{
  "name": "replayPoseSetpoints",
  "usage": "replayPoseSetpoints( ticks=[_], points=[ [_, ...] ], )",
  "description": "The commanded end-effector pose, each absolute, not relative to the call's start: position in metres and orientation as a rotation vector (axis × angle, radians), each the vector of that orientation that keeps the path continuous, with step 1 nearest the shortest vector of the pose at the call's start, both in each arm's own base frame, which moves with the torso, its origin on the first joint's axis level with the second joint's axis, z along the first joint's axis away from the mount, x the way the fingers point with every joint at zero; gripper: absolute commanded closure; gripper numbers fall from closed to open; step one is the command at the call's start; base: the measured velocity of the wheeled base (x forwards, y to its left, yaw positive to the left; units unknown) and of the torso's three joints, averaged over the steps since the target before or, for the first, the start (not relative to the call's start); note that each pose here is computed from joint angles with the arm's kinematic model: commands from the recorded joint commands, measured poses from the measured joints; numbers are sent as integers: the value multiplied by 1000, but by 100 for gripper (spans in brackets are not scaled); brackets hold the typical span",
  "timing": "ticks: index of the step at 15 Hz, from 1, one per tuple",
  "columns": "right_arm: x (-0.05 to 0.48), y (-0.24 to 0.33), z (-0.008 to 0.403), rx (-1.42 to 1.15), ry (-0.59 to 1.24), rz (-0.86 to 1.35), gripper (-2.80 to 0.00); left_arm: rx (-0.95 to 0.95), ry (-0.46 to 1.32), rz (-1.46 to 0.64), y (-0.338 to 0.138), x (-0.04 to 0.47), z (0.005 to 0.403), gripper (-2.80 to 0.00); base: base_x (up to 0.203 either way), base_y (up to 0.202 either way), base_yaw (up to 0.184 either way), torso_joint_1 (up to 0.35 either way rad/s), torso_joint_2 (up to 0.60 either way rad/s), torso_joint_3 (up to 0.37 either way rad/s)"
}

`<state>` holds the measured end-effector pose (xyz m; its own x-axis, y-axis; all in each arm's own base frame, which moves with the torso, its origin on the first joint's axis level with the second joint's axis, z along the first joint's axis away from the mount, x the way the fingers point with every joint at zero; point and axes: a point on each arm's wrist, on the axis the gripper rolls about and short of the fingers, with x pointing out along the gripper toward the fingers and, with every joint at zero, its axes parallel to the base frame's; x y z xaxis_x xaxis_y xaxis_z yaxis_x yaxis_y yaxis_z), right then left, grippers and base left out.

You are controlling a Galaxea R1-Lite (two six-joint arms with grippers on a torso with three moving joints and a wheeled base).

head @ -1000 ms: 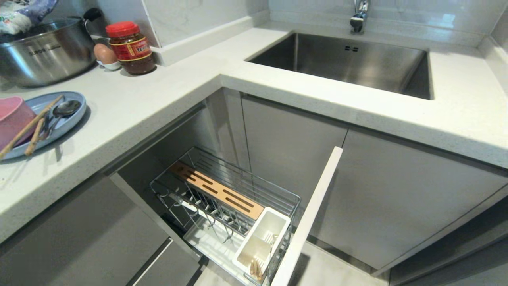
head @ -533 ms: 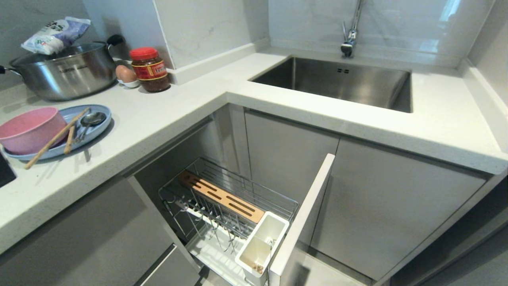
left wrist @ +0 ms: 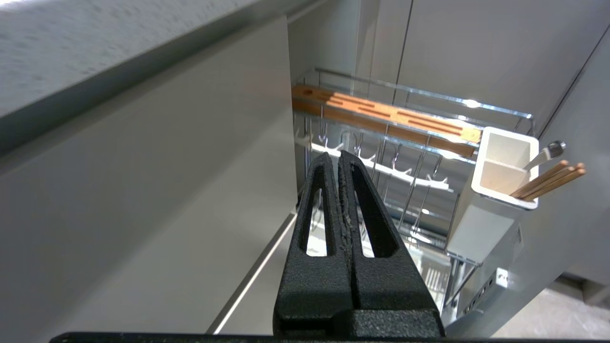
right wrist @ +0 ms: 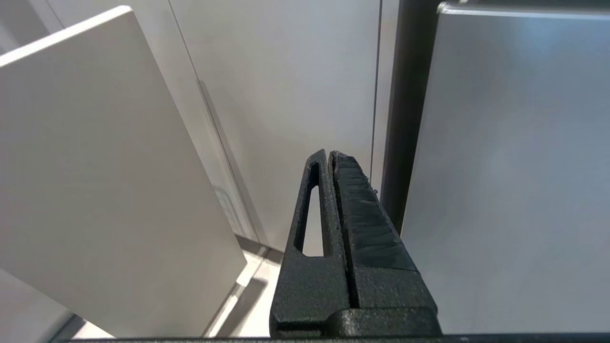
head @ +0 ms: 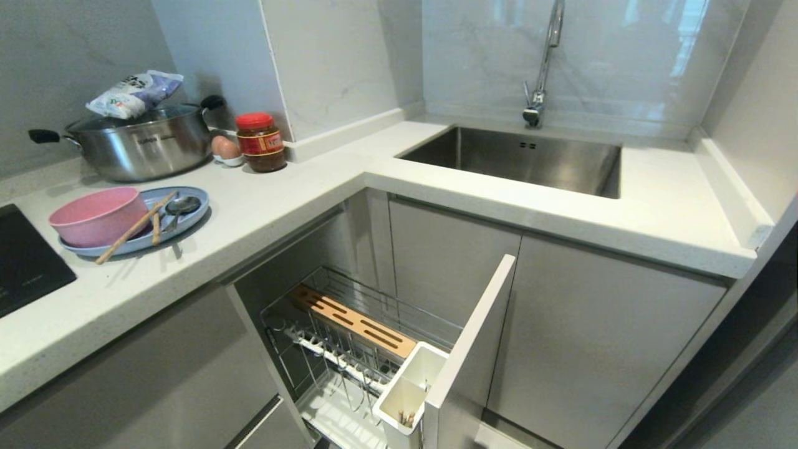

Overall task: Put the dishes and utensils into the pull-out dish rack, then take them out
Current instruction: Close the cupboard

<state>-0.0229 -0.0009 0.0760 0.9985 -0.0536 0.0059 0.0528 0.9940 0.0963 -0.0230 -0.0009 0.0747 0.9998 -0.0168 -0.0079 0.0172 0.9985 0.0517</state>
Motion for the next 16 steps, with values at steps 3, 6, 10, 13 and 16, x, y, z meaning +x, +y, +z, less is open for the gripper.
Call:
replayPoseSetpoints(
  ticks=[3,6,10,13,16],
  points=[
    [-23,-1,76,97,-13,-53,0,52,9,-19,-1,-23,75,0,0,0,0,3,0,192],
    [-23,-1,76,97,-13,-53,0,50,9,-18,-1,-23,75,0,0,0,0,8,1,200],
    [-23,-1,76,97,-13,-53,0,51,9,-17,-1,-23,75,0,0,0,0,2,0,198],
    [-23,-1,76,97,-13,-53,0,46,9,-17,-1,-23,75,0,0,0,0,3,1,197],
    [-23,-1,76,97,-12,-53,0,47,10,-16,-1,-23,75,0,0,0,0,-1,7,178]
  ],
)
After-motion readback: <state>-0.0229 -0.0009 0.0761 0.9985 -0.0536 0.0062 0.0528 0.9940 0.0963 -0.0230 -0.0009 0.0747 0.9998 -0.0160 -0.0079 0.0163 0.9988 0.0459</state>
